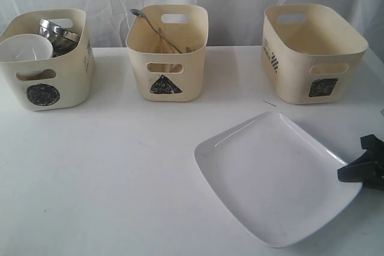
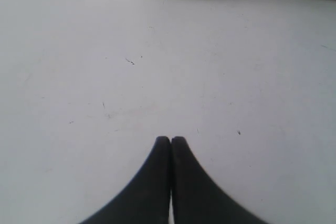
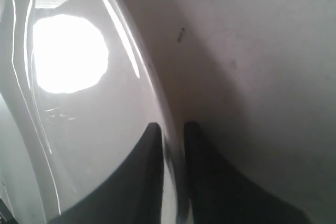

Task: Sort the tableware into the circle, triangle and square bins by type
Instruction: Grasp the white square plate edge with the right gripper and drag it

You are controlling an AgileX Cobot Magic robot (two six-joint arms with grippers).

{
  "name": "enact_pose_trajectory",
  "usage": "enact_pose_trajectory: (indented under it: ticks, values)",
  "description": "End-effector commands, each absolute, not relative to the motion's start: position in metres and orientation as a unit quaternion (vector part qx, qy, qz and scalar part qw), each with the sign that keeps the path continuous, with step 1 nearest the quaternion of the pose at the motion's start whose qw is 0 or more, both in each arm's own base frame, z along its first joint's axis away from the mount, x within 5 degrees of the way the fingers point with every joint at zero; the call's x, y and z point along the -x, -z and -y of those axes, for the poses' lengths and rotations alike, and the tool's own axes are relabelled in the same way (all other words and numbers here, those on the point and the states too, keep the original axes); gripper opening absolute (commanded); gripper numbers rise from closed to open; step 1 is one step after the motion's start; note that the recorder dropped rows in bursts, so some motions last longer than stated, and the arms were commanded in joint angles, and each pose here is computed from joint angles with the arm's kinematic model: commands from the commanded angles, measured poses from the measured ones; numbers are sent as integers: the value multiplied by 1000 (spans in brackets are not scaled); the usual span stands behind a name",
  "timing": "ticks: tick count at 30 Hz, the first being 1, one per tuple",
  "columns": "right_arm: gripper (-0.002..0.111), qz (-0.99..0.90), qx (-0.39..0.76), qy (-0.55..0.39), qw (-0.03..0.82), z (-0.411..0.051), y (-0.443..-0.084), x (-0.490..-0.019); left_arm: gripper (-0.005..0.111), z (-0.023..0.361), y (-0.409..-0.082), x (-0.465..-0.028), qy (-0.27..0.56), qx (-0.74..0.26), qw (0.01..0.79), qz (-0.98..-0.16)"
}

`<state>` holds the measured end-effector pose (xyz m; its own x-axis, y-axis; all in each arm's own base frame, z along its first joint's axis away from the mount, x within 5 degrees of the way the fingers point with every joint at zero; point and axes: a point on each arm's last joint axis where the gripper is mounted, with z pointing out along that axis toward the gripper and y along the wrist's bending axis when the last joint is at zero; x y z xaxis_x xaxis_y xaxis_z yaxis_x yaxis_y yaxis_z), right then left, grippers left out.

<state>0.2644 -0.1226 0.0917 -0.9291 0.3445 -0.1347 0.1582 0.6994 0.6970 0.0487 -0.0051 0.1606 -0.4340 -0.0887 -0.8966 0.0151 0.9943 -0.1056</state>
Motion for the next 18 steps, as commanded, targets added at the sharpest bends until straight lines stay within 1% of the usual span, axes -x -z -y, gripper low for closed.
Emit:
enact_pose_trajectory:
  ticks: [1, 5, 10, 13, 18]
  values:
    - [0, -932, -126, -321, 107, 125, -81, -260, 0, 6, -157, -47, 54, 22, 518, -853]
    - [0, -919, -131, -357, 101, 120, -85, -260, 0, 6, -157, -47, 54, 22, 518, -853]
    - [0, -858, -129, -481, 126, 105, -105, -265, 0, 6, -157, -47, 54, 22, 518, -853]
    - [0, -848, -142, -489, 147, 105, -109, -270, 0, 6, -157, -47, 54, 22, 518, -853]
    - [0, -870, -109, -471, 93, 83, -125, -270, 0, 6, -157, -47, 54, 22, 518, -853]
